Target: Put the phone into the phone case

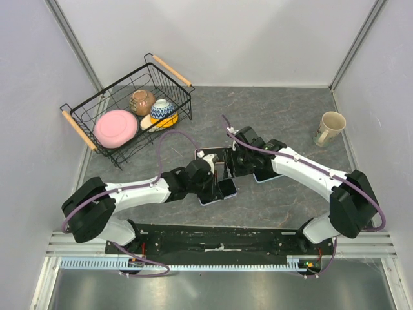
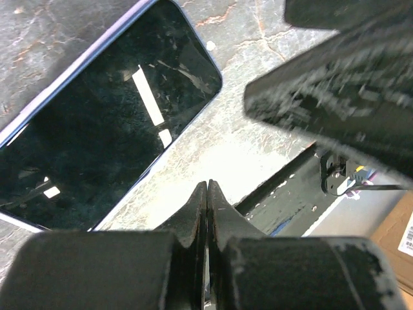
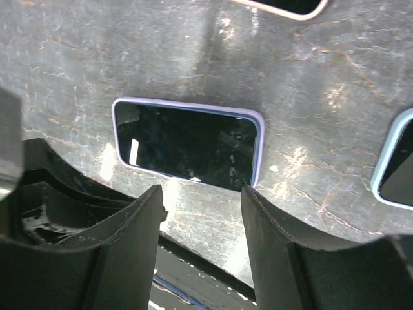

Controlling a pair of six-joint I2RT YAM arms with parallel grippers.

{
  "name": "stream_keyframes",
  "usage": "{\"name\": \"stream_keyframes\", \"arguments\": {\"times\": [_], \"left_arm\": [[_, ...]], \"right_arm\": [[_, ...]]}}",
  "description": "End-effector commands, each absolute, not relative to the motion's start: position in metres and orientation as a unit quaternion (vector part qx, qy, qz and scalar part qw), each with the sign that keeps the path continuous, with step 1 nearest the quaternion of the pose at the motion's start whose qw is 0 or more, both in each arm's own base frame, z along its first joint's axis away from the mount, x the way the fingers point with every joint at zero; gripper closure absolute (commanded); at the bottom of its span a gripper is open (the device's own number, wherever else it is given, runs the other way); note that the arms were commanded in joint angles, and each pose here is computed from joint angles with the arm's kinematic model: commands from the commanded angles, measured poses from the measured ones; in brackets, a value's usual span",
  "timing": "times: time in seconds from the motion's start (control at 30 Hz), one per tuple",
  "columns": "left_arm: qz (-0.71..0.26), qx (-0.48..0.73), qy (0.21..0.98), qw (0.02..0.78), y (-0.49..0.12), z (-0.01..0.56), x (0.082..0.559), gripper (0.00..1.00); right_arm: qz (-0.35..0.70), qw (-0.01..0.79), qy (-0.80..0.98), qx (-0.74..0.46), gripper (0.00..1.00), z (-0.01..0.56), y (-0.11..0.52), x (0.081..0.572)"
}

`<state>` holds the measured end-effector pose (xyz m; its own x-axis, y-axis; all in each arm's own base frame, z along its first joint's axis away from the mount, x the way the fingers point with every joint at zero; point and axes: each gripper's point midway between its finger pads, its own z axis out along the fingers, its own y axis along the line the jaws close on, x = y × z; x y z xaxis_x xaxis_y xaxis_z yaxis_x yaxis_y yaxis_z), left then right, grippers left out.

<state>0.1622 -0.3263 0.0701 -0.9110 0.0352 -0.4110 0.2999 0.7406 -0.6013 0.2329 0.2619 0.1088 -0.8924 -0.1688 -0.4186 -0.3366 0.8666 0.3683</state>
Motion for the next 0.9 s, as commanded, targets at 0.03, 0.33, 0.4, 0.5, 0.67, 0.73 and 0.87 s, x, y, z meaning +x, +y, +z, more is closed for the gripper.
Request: {"name": "stream_keyframes", "arguments": {"times": [0.03, 0.33, 0.4, 0.5, 0.67, 0.73, 0.87], "left_arm": [[-0.321, 0.081, 0.92, 0.212, -0.318, 0.065, 0.176, 0.98], [-0.292, 0.048, 0.939, 0.174, -0.301, 0.034, 0.187, 0.98], [-0.292, 0.046, 0.941, 0.166, -0.301, 0.029, 0.188, 0.98], [-0.28, 0.045, 0.947, 0.15, -0.298, 0.016, 0.184, 0.98], [-0.275, 0.039, 0.951, 0.135, -0.295, 0.004, 0.178, 0.98], [-0.275, 0.04, 0.952, 0.132, -0.294, 0.002, 0.177, 0.98], [-0.277, 0.041, 0.951, 0.131, -0.295, 0.003, 0.177, 0.98]], "right_arm": [[0.214, 0.185, 0.953, -0.111, 0.41, 0.098, 0.244, 0.245], [0.241, 0.134, 0.957, -0.088, 0.43, 0.061, 0.228, 0.243], [0.252, 0.116, 0.957, -0.087, 0.44, 0.05, 0.231, 0.236], [0.263, 0.091, 0.957, -0.078, 0.46, 0.035, 0.232, 0.224], [0.264, 0.07, 0.96, -0.065, 0.51, 0.018, 0.228, 0.209], [0.27, 0.069, 0.959, -0.059, 0.52, 0.018, 0.228, 0.207], [0.266, 0.063, 0.96, -0.058, 0.56, 0.009, 0.226, 0.203]]}}
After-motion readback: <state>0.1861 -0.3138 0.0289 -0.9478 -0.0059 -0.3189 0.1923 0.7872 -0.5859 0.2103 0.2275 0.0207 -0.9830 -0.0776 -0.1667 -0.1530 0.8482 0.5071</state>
